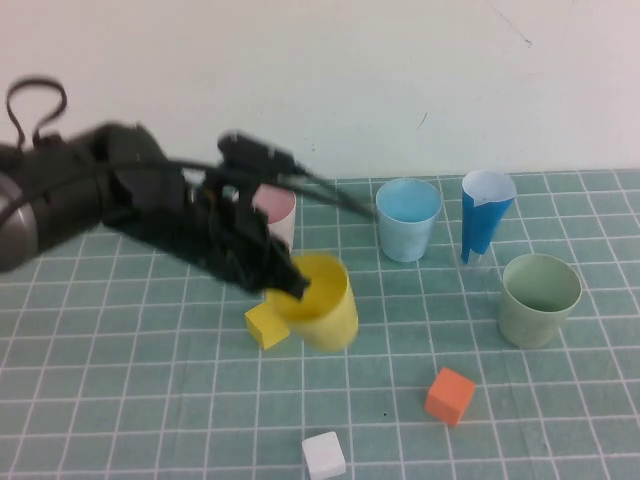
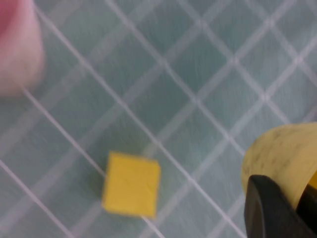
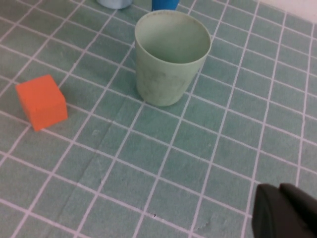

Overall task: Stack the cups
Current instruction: Place the yellow cup on the pink cup

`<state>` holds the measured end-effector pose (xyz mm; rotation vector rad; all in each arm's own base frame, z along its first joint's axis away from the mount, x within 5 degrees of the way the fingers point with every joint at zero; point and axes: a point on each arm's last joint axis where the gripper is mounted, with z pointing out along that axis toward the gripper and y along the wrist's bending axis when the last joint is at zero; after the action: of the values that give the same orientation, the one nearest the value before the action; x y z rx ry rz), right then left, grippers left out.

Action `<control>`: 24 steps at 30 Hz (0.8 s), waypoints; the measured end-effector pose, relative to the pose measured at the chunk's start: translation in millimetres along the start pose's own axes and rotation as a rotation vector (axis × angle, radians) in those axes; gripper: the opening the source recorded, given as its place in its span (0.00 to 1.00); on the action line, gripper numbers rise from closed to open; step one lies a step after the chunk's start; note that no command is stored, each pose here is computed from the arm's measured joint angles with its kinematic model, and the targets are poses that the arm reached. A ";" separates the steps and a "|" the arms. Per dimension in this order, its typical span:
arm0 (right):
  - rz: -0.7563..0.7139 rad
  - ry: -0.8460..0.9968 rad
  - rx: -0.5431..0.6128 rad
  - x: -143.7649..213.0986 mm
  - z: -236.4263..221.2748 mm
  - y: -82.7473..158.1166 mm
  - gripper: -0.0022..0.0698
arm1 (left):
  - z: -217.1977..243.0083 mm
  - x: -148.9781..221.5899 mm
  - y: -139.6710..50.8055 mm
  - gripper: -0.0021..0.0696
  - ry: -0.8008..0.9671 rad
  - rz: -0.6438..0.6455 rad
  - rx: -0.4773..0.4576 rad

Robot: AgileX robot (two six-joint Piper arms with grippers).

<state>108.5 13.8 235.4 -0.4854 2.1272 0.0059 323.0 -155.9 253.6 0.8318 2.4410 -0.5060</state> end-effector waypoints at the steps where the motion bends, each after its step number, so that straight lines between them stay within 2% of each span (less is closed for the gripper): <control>1: 0.000 0.000 0.000 0.0 0.0 0.0 0.03 | -9.0 -12.1 0.6 0.05 -0.034 0.013 -0.023; 6: 0.000 0.000 0.001 0.0 0.0 0.0 0.03 | -46.5 -62.6 13.1 0.04 -0.179 0.053 -0.216; 10: 0.000 -0.001 0.002 -0.1 0.0 -0.2 0.03 | -59.0 -85.5 37.1 0.04 -0.217 0.040 -0.356; 17: 0.002 -0.003 0.002 -0.2 0.0 -0.1 0.03 | -22.2 -88.5 74.3 0.04 -0.121 0.002 -0.403; 24: 0.006 -0.004 0.000 -0.4 0.0 0.0 0.03 | 15.2 -85.3 91.5 0.04 -0.091 0.006 -0.413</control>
<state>108.7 13.9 235.7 -0.4788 2.1243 0.0100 445.5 -134.2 273.6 0.6250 2.3401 -0.0289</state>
